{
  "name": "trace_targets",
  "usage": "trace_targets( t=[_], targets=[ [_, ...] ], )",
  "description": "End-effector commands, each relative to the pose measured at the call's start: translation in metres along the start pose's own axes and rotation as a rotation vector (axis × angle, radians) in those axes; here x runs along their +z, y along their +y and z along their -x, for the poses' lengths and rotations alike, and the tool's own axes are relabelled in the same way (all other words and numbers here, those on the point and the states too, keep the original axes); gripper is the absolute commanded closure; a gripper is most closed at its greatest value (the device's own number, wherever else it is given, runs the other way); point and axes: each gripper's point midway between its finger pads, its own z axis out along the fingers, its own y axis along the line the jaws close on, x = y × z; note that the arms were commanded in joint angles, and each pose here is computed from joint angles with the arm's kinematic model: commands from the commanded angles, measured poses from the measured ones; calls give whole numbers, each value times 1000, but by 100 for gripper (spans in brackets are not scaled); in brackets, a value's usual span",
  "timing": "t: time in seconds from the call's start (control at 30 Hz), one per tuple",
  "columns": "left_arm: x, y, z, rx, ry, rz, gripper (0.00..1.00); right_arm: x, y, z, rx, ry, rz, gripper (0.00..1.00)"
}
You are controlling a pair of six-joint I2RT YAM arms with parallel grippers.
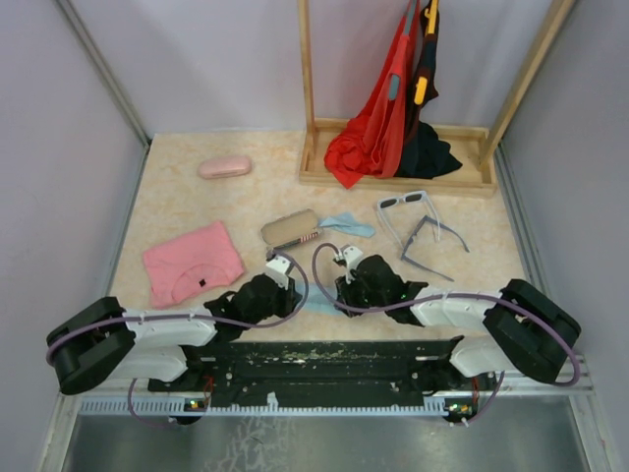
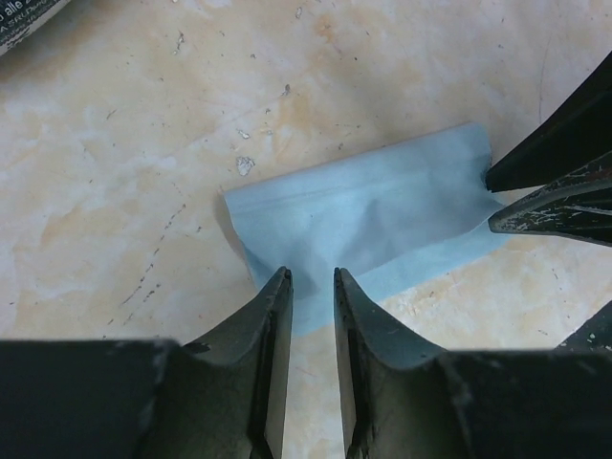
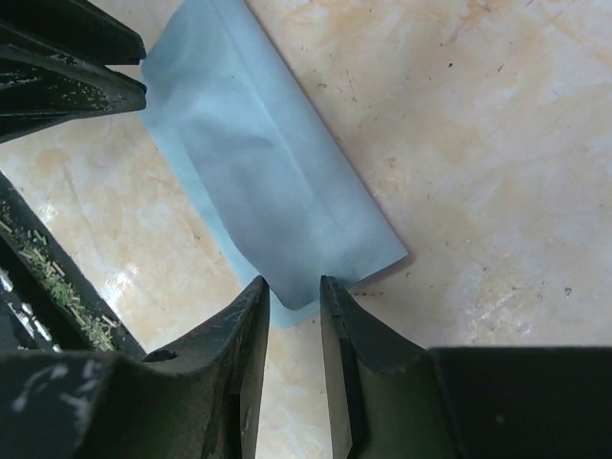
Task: Organize the sunglasses
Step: Fold the glasses cleaning cloth at the center of the board.
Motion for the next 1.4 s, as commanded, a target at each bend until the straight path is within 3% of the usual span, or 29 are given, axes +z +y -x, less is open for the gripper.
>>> trace_targets(
  t=[0.0,0.23,0.43,0.57,0.97,1.37],
  targets=[
    [-7,-1,-3,-26,2,1,69,-7,12,9,-10,-42,50,70],
    [-29,3,-7,-95,7,17,66,-28,10,9,7,-66,27,67],
    [-41,27,20,-165,-96,136,42,-46,-16,24,182,-189,-154,64],
    [-33,34,38,-186,-101,142,39,-46,-22,34,306,-226,-204,60],
    [14,20,41,-143,34,58,40,-31,-28,47,521,-280,-238,48],
    [10,10,5,-136,233,26,56,-40,-39,38,536,-305,-271,49]
  ],
)
